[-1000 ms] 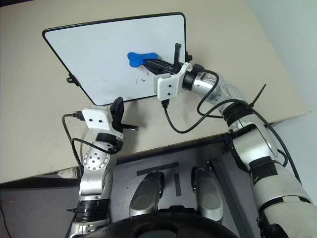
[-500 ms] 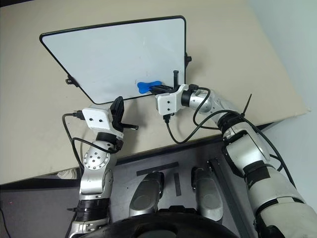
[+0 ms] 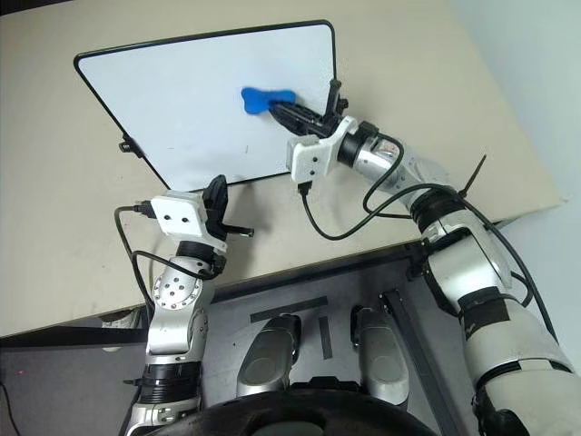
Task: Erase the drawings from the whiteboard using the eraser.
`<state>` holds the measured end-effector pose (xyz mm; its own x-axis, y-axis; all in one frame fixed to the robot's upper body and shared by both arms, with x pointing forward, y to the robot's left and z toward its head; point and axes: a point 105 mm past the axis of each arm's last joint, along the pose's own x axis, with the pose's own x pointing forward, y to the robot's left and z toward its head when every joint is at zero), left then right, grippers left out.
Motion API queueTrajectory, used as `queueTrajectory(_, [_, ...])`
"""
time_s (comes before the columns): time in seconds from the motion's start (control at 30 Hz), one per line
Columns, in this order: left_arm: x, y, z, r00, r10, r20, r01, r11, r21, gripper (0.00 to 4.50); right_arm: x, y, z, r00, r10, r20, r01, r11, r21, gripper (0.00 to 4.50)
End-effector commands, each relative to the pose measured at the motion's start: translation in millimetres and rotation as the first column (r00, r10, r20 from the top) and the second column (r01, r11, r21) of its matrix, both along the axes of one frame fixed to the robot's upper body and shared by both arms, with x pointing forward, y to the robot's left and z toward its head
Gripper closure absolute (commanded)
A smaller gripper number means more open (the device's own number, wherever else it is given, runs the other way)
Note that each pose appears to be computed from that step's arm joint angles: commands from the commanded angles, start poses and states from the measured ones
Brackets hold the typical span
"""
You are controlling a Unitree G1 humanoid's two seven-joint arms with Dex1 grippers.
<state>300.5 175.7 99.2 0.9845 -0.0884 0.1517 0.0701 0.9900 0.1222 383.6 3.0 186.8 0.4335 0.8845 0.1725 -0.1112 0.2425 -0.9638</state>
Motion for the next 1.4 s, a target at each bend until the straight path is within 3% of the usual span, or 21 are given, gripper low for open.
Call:
queueTrajectory(0.03, [0.5, -2.8, 11.1, 0.999, -0.015, 0.048, 0.015, 1.0, 0.003, 4.5, -0.9, 6.4, 10.1, 1.0, 0.018, -0.016, -0.018, 0.999, 0.036, 4.49])
queueTrajectory(0.27, [0.5, -0.6, 12.1, 0.999, -0.004, 0.051, 0.004, 1.0, 0.003, 4.5, -18.8, 33.7, -41.7, 0.973, 0.105, -0.206, -0.13, 0.985, -0.113, 4.49])
queueTrajectory(0.5, [-1.9, 2.8, 12.8, 0.999, 0.011, 0.052, -0.011, 1.0, 0.007, 4.5, -26.8, 52.9, -66.6, 0.951, 0.111, -0.289, -0.173, 0.965, -0.198, 4.49])
queueTrajectory(0.67, [-2.8, 4.2, 13.1, 0.998, 0.016, 0.053, -0.017, 1.0, 0.008, 4.5, -19.2, 54.3, -54.8, 0.969, 0.081, -0.233, -0.121, 0.979, -0.163, 4.49])
queueTrajectory(0.9, [-3.3, 4.2, 12.7, 0.999, 0.013, 0.05, -0.014, 1.0, 0.008, 4.5, -1.8, 26.8, -4.5, 0.998, 0.006, -0.058, -0.003, 0.999, 0.043, 4.49])
queueTrajectory(1.1, [-2.2, 1.5, 12.2, 0.999, -0.005, 0.044, 0.005, 1.0, 0.008, 4.5, -9.6, 8.3, 1.2, 0.999, 0.01, -0.036, -0.006, 0.995, 0.098, 4.49])
queueTrajectory(1.23, [-1.3, 0.0, 12.1, 0.999, -0.021, 0.039, 0.021, 1.0, 0.011, 4.5, -25.4, -4.2, -9.3, 0.989, 0.057, -0.134, -0.042, 0.993, 0.108, 4.49])
queueTrajectory(1.4, [-1.0, 0.7, 12.0, 0.999, -0.032, 0.032, 0.032, 0.999, 0.016, 4.5, -50.0, -28.3, -42.6, 0.918, 0.081, -0.389, -0.066, 0.996, 0.052, 4.49])
